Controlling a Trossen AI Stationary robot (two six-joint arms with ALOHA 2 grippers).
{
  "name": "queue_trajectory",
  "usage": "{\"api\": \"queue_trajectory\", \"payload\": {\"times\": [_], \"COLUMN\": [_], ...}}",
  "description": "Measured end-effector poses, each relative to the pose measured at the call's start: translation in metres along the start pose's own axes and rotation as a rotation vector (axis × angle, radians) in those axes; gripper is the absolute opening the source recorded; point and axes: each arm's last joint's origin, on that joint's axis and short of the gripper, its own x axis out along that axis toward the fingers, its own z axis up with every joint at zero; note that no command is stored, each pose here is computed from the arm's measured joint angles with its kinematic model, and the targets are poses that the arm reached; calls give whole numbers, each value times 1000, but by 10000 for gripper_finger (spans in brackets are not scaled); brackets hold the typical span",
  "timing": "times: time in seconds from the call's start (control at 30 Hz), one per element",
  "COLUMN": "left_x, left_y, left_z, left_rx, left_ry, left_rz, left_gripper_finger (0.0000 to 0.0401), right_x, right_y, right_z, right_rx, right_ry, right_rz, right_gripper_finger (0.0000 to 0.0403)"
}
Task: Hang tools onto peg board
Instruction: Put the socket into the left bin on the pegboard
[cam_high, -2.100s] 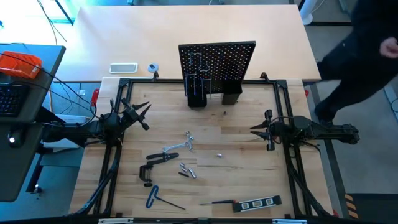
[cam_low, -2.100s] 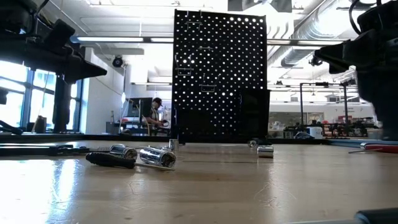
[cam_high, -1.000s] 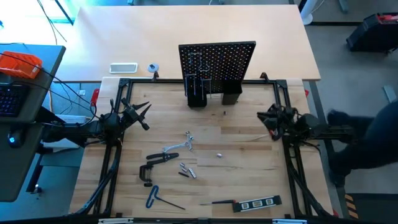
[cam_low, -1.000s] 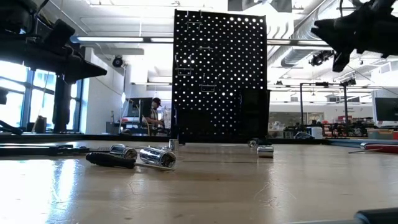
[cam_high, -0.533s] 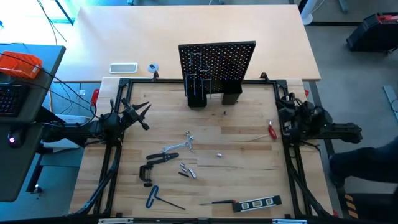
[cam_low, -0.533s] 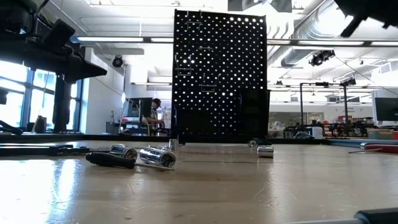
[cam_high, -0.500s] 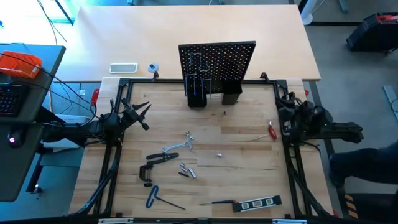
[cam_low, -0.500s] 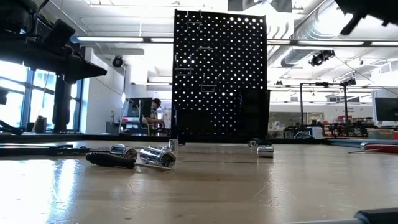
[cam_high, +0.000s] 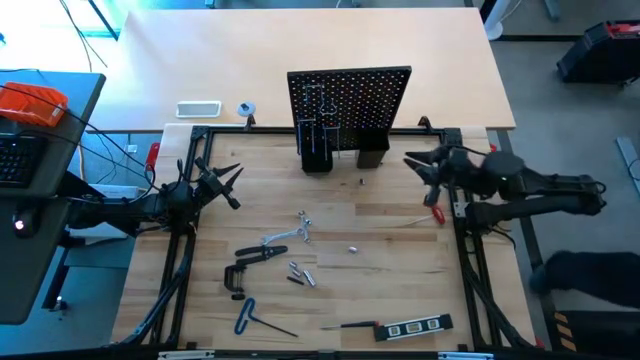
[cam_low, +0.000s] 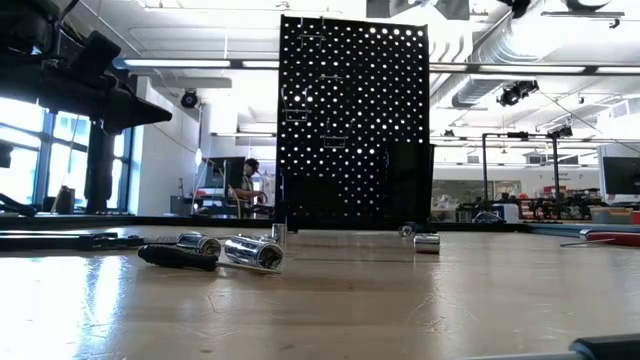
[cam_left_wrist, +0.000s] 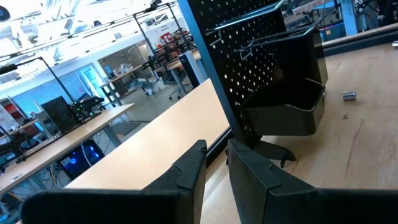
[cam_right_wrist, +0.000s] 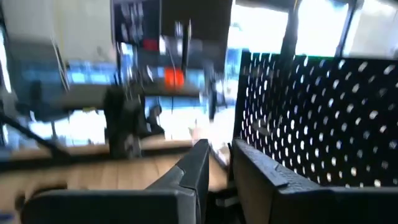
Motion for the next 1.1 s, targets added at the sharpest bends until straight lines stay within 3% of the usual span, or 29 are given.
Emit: {"api": "queue_trajectory", "payload": {"times": [0.27, 0.63, 0.93, 1.1], "left_x": [0, 0, 0, 0], "left_y": [0, 0, 0, 0], "left_z": [0, 0, 0, 0], "left_rx": [0, 0, 0, 0], "left_ry": [0, 0, 0, 0], "left_rz": [0, 0, 0, 0], "left_gripper_finger": [60, 60, 60, 60], "right_x": [26, 26, 13, 8], "right_y": [9, 16, 27, 40], "right_z": [-3, -55, -105, -132], "right_rx": [-41, 56, 127, 173], "right_ry": [389, 785, 942, 931], "right_rz": [-49, -86, -72, -43], "right_gripper_finger": [74, 168, 188, 188]}}
